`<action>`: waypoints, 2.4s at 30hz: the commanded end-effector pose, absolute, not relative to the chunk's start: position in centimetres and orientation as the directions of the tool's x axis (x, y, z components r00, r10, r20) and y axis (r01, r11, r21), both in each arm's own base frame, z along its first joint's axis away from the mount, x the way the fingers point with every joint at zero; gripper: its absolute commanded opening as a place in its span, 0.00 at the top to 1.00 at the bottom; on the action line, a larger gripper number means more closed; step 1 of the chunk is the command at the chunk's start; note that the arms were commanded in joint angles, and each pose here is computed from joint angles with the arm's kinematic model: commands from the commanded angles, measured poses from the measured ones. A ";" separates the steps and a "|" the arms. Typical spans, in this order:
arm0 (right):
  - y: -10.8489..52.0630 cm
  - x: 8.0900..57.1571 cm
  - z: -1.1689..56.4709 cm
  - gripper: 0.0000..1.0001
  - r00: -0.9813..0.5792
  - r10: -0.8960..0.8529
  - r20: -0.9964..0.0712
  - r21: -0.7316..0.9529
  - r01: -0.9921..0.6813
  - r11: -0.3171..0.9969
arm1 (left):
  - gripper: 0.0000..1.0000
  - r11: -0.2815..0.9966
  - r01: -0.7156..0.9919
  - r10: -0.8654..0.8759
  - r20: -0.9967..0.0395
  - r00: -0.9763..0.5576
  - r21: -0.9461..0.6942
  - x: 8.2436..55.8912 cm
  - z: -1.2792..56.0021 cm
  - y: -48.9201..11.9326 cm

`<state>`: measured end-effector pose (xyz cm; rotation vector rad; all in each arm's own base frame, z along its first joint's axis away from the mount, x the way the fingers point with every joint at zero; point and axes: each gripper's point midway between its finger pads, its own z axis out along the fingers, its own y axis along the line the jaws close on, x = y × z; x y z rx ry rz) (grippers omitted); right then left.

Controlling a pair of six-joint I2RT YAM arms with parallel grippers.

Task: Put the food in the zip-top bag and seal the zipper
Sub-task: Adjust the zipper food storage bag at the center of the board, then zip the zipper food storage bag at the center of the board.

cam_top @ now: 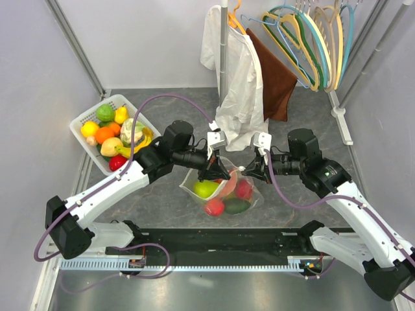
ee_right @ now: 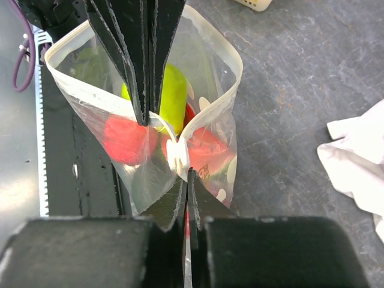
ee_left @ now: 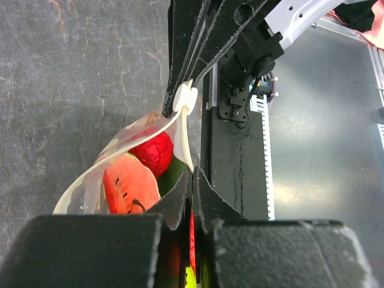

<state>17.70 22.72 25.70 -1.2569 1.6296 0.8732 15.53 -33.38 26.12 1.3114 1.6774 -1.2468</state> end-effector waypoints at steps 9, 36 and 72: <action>22.8 17.3 28.8 1.00 -0.051 -0.291 -0.955 -0.024 -0.968 0.249 | 0.31 0.147 0.980 0.265 -0.950 -0.167 -0.131 17.2 31.2 -30.8; 22.6 16.9 31.9 1.00 -0.040 -0.223 -0.974 -0.026 -0.959 0.281 | 0.61 0.044 0.995 0.442 -0.895 0.059 0.087 17.3 31.6 -37.5; 21.1 16.8 30.8 1.00 -0.039 -0.255 -0.966 -0.055 -0.935 0.351 | 0.95 0.175 0.984 0.617 -0.783 -0.079 0.038 18.8 24.8 -26.6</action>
